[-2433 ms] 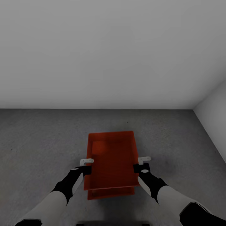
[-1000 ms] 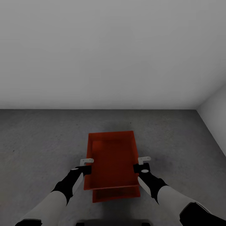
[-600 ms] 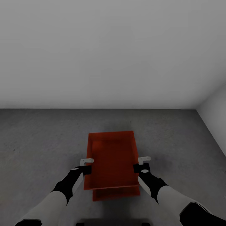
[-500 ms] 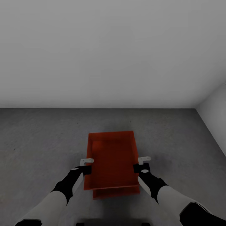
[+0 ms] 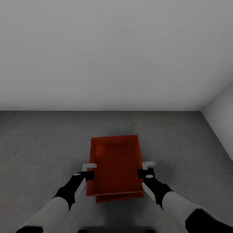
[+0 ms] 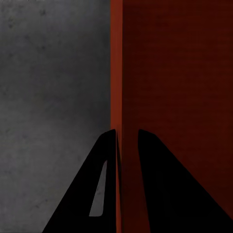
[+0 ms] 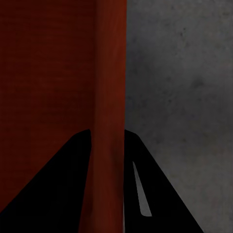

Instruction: Move the two storage containers from the living room to the garage. In the garage, place one container on the floor and stack the other container on top of it (either order is fine).

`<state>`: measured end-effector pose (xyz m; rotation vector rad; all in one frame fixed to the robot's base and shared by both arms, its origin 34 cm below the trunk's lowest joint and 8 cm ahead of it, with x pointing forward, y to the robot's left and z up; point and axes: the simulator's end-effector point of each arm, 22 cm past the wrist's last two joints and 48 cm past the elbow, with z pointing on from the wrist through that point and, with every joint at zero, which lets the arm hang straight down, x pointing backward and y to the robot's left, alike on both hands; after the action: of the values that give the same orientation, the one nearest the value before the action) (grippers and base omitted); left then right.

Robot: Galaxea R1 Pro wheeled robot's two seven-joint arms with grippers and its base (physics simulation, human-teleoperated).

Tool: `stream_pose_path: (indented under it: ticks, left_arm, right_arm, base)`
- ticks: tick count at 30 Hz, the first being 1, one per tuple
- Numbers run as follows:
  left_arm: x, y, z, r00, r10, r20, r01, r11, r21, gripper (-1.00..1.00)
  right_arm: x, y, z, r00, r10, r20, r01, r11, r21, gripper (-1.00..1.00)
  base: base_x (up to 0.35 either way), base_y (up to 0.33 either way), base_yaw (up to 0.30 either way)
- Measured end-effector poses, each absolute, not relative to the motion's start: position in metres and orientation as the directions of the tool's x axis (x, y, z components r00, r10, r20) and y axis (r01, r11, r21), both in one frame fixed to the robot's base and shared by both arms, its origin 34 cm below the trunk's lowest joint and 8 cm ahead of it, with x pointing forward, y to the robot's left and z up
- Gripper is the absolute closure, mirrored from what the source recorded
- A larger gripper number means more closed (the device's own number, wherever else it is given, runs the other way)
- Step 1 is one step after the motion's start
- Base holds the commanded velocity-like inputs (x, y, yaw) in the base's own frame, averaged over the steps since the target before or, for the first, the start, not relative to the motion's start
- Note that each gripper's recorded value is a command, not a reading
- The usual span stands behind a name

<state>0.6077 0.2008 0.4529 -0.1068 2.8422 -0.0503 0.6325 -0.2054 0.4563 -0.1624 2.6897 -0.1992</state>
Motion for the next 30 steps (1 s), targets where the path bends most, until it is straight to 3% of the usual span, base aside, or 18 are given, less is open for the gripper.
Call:
stream_pose_path:
  ticks: [30]
  left_arm:
    - [0.608, 0.201, 0.438, -0.953, -0.079, -0.292, -0.069, 0.997, -0.045, 1.00]
  right_arm:
    - [0.632, -0.206, 0.442, -0.898, -0.146, -0.415, -0.083, 0.983, -0.166, 1.00]
  base:
    - [0.000, 0.000, 0.000]
